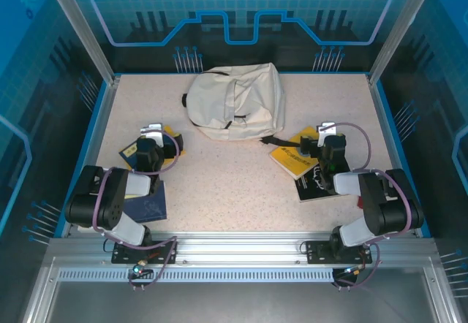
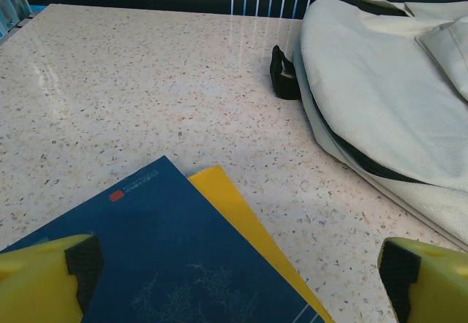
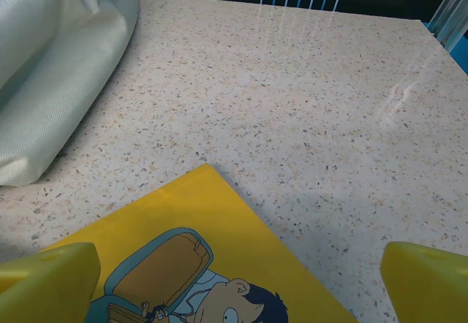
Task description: Pack books, pencil case, and school supplies into a backpack
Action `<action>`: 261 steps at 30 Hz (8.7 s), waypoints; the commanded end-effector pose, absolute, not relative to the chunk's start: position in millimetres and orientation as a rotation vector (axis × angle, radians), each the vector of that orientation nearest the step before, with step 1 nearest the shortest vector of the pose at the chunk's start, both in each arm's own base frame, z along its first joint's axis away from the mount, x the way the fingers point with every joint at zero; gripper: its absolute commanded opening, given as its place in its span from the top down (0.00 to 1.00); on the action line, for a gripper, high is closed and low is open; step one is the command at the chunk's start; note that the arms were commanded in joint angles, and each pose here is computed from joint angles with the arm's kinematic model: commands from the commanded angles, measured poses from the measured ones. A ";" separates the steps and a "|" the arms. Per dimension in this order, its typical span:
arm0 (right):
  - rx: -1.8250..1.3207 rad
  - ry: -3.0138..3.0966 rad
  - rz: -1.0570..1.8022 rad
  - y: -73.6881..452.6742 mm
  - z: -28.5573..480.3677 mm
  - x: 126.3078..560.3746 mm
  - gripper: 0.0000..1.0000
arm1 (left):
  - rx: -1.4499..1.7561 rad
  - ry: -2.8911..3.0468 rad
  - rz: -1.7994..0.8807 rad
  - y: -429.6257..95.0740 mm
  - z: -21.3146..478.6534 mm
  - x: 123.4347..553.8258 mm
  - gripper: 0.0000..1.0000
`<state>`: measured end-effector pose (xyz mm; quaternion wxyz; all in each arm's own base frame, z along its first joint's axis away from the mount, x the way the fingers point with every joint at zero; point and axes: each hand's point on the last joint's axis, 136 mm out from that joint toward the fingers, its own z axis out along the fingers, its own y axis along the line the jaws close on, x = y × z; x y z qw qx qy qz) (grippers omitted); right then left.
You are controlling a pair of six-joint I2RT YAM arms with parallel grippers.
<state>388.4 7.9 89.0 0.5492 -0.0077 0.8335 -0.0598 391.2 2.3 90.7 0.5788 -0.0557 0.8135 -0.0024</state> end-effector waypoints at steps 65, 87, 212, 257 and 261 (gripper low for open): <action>0.060 2.592 0.590 259.2 135.2 392.7 0.13 | -0.380 2.322 -0.765 -119.5 160.9 485.8 0.23; 0.336 2.774 0.478 214.4 24.9 449.9 0.23 | -0.621 2.808 -0.657 -141.9 8.5 451.6 0.43; 0.750 2.812 0.441 175.7 9.4 423.9 1.00 | 0.045 2.676 -0.375 -226.8 80.0 378.0 1.00; 0.677 2.918 0.715 268.8 33.2 364.4 0.88 | 0.166 2.625 -0.720 -256.7 82.5 343.9 1.00; 0.673 2.909 0.696 264.9 33.5 364.4 0.98 | 0.159 2.632 -0.696 -253.7 80.6 344.5 1.00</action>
